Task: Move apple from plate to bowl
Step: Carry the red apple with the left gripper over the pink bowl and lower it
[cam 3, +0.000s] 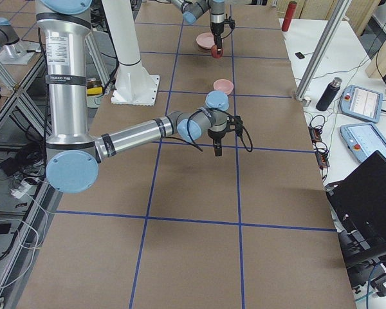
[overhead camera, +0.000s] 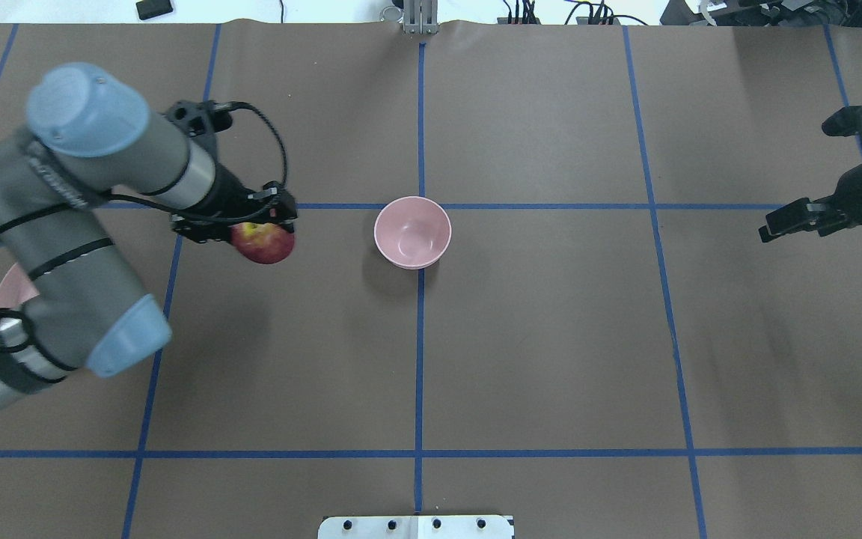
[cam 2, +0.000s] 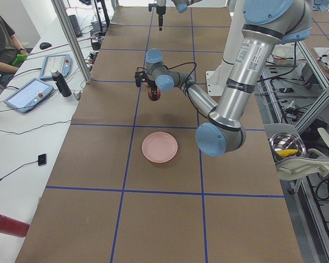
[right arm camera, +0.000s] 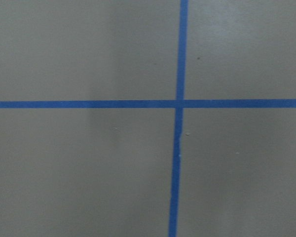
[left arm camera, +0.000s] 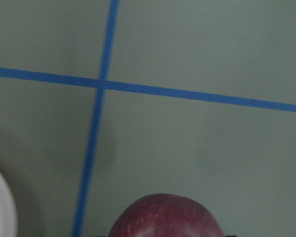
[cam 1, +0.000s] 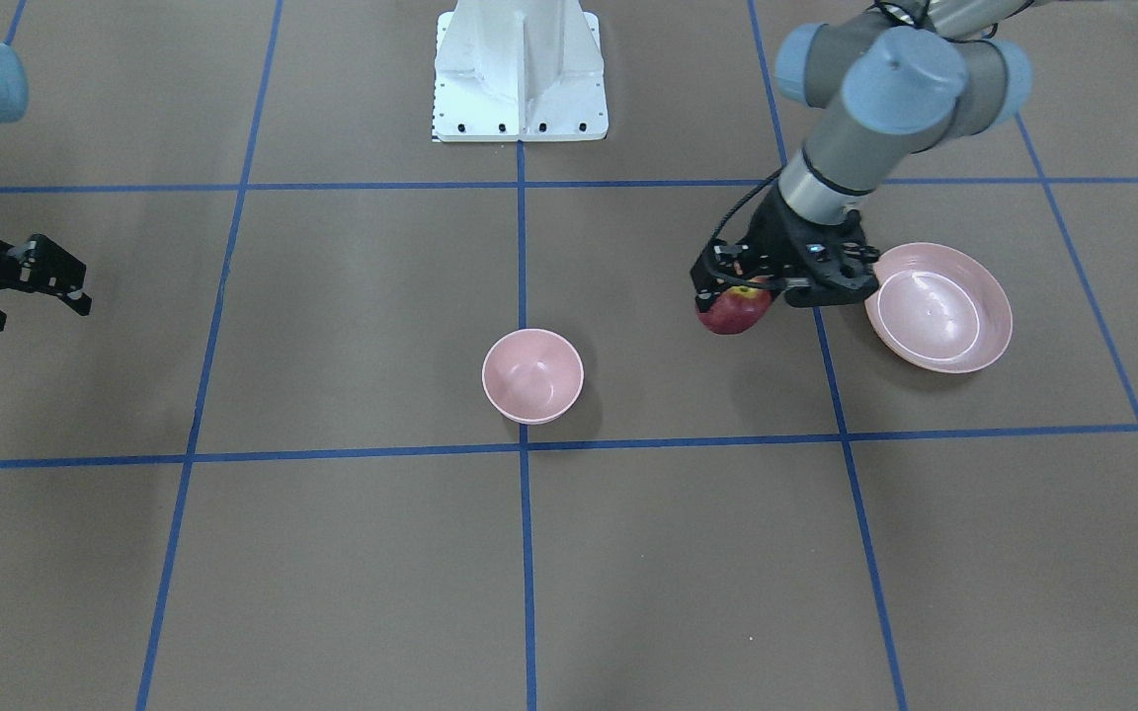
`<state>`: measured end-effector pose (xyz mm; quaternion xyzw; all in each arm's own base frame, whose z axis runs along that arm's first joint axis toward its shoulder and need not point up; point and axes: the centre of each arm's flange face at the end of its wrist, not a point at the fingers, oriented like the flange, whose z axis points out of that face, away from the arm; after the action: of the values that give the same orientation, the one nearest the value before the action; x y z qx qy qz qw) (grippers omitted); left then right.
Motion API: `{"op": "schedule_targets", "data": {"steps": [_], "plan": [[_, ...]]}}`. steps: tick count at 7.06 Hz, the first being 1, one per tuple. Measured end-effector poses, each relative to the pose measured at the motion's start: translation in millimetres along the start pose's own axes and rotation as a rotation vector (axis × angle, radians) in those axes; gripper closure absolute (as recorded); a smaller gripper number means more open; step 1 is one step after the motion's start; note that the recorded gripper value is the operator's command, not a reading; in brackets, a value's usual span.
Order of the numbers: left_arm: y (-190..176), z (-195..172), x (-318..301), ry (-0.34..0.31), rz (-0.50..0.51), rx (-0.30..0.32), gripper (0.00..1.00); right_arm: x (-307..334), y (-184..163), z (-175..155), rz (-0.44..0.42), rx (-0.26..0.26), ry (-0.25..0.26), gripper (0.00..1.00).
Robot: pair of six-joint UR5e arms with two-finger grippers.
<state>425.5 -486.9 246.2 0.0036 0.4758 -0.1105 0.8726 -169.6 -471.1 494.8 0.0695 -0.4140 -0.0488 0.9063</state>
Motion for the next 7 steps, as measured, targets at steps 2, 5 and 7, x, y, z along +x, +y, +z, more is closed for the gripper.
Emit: {"op": "schedule_targets", "data": {"steps": [2, 5, 7], "plan": [[-14.1, 37.3, 125.8, -0.026, -0.087, 0.041, 1.00, 39.6, 10.3, -2.8, -0.030, -0.007, 0.026, 0.00], [2.9, 85.6, 181.2, -0.087, -0.108, 0.066, 1.00, 49.3, 14.0, -0.2, -0.025, -0.014, 0.038, 0.00], [15.3, 102.9, 176.0, -0.086, -0.091, 0.073, 0.94, 51.9, 13.4, 3.3, -0.010, -0.018, 0.041, 0.00]]}}
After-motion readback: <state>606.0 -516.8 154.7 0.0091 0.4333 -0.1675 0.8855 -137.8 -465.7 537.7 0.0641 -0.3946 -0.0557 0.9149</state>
